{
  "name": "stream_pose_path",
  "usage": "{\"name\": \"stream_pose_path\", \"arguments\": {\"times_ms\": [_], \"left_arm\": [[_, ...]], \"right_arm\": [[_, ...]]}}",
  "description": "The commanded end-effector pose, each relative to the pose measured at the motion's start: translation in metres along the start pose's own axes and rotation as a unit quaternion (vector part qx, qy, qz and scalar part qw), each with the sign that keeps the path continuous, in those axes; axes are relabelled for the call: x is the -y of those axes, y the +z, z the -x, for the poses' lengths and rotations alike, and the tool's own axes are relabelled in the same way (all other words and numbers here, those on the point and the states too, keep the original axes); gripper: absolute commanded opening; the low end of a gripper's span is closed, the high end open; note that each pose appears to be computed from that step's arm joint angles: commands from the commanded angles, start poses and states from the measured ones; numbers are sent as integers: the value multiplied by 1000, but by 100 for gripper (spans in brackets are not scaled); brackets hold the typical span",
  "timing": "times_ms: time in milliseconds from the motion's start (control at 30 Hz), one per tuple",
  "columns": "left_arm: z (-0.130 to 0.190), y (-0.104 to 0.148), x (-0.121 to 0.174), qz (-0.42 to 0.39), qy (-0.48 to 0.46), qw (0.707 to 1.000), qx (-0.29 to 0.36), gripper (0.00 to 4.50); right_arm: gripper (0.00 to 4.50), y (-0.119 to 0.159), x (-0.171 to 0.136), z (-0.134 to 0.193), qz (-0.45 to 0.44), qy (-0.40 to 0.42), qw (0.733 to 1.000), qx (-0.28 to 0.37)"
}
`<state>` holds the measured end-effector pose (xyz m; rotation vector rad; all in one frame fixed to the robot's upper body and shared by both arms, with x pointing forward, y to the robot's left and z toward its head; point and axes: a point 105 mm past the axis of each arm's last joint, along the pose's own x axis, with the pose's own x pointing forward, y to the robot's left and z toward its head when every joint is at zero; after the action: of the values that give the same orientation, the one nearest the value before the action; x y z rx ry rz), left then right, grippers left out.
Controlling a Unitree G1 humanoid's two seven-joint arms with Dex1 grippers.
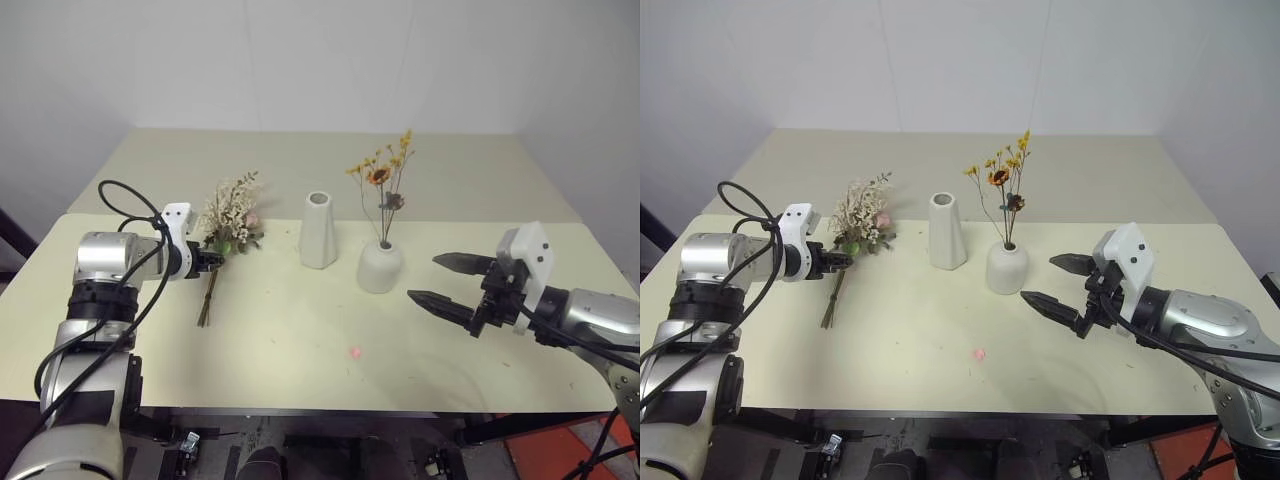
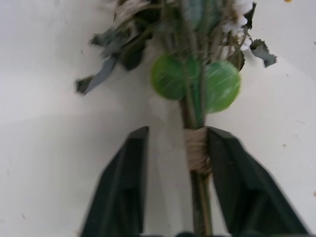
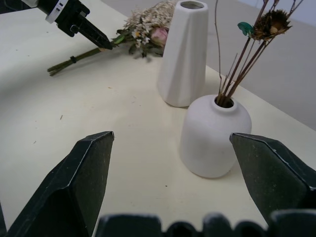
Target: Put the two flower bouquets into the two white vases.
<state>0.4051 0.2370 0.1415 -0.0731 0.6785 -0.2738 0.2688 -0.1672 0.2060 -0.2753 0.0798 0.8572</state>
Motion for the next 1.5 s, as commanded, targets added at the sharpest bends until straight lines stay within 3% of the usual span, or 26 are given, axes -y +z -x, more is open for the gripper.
{"name": "stream_pose_path", "arguments": {"times_ms": [33,100,167,300,333,400,467,567,667,900,1000,1233,1500], "left_arm": [[-2,13,2,-9,-13,1000,19,51],[-5,12,1,-3,-14,1000,19,8],[-6,11,0,-1,-13,1000,21,8],[2,34,1,40,-25,994,98,8],[6,49,1,32,-11,988,150,8],[22,86,6,67,-11,963,259,8],[35,106,9,104,-22,943,317,8],[84,154,23,57,-44,853,517,8],[109,170,34,117,-154,789,583,8],[118,185,64,195,-327,704,600,8],[108,186,78,185,-344,711,584,8],[101,187,94,178,-382,692,585,8],[82,184,111,176,-383,706,569,8]], "right_arm": [[449,4,7,3,22,-21,1000,2],[449,1,10,2,22,-23,999,-3],[449,2,11,2,23,-22,999,-3],[449,4,11,4,35,-25,999,-4],[449,4,11,5,35,-26,999,-4],[449,3,11,6,34,-28,999,-4],[449,1,8,6,32,-29,999,-3],[449,3,2,2,34,-30,999,19],[449,4,-2,-1,26,-32,998,39],[449,-3,-11,4,10,-69,996,59],[449,-3,-13,9,5,-87,994,67],[449,-3,-15,15,7,-101,992,69],[449,-4,-18,16,8,-113,991,68]]}}
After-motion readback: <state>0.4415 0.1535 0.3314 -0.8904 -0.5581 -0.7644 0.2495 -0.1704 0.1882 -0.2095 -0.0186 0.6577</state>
